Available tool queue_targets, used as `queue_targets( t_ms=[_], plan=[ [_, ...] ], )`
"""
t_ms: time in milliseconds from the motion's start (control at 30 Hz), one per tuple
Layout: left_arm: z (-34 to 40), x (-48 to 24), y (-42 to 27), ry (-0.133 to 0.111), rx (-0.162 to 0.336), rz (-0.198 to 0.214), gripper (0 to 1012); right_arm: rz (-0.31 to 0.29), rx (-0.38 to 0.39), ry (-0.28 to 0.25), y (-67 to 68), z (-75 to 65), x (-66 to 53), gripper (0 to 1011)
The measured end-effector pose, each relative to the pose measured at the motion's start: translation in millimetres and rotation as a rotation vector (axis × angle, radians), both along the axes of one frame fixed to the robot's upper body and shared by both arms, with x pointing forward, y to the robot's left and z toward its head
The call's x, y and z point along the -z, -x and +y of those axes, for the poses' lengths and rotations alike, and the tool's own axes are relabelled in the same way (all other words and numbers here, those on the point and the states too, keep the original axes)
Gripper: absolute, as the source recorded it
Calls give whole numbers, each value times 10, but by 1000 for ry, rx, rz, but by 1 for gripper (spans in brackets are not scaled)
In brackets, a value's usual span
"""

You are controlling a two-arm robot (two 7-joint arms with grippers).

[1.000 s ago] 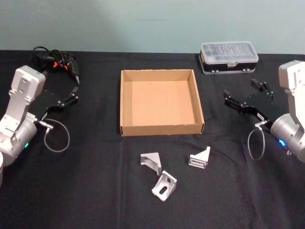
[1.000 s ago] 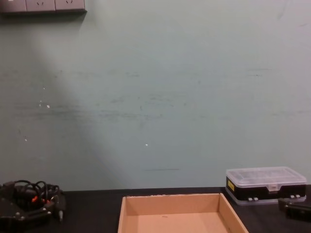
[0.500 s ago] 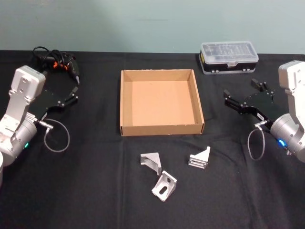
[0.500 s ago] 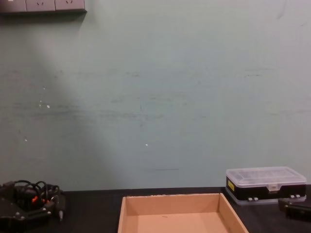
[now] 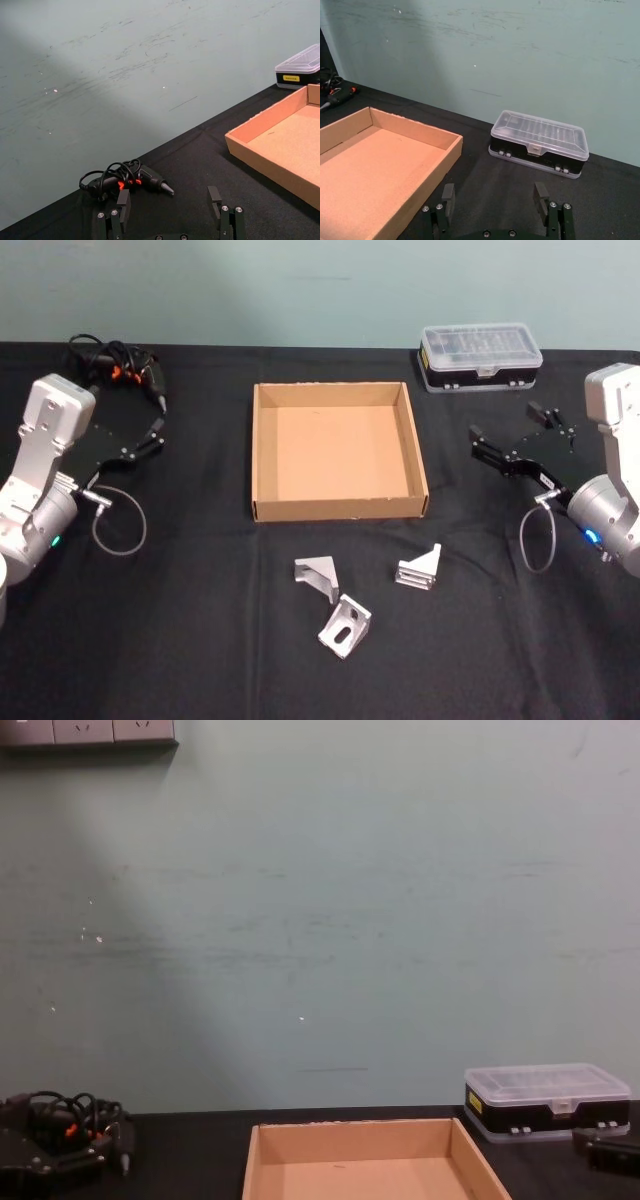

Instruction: Use one hand to pick up the angle iron from the table and place it into the box.

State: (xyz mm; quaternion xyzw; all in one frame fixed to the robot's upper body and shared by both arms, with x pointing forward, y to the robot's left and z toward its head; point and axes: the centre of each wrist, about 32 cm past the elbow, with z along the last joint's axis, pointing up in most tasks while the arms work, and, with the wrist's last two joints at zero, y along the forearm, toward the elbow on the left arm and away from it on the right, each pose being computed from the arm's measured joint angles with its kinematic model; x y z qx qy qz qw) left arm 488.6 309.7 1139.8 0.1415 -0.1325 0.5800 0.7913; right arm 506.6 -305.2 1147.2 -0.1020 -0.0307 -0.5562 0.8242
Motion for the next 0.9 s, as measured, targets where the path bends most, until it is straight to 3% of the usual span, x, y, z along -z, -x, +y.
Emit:
queue_targets(
  t_ms=[667,900],
  plan=[
    [0,0,0,0,0,0,1000,-3,2,-1,-2,0,-3,1003],
    [0,0,0,0,0,0,1000,-19,13,-49,-4,11,-109,1003]
  ],
)
